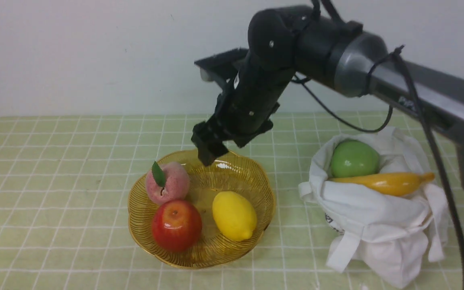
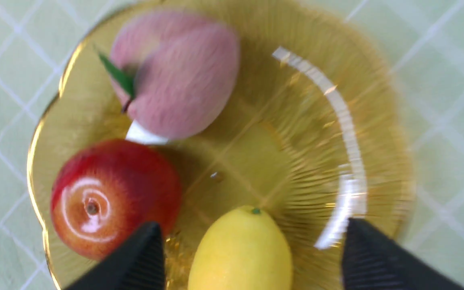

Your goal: Take the fruit out of the bag on the green coffee tablecloth and place them on the plate.

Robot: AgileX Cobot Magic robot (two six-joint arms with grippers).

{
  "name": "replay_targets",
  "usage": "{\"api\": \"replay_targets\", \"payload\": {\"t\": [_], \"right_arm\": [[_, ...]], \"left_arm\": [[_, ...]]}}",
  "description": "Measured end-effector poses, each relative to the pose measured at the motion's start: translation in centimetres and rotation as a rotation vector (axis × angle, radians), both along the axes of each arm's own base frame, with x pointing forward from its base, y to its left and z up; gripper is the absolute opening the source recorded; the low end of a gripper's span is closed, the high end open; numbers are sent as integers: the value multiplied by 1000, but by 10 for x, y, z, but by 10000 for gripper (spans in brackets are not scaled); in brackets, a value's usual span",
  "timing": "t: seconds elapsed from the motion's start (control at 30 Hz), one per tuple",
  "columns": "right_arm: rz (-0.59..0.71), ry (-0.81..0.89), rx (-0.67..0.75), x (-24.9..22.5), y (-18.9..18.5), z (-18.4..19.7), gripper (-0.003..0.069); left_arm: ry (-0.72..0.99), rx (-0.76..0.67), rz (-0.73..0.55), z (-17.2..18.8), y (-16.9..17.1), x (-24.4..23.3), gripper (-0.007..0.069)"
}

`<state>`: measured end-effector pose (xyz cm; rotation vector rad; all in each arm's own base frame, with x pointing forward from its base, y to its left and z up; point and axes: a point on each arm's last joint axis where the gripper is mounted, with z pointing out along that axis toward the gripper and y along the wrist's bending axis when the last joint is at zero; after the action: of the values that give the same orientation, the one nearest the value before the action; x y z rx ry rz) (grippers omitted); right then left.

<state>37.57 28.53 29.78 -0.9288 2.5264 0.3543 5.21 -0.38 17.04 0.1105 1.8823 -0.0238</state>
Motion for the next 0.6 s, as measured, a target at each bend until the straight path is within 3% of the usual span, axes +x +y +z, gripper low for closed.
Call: {"api": "replay_targets", "payload": {"t": [0.03,0.17,0.23,0.37,0.6], "right_arm": [[-3,-10,4,-2,-2,6,468],[-81,-116,64,-30,-28,73,144],[-110,-153,118,-56,-47,108,36],[-137,-218,190,-111,-87,154,-8],[-174,-407,342,-209,-161,178,-13]], "left_arm": [[0,0,0,0,0,0,-8],[0,0,0,0,0,0,-8],[0,0,0,0,0,0,-8],[0,0,0,0,0,0,-8],[0,0,0,0,0,0,-8]]}}
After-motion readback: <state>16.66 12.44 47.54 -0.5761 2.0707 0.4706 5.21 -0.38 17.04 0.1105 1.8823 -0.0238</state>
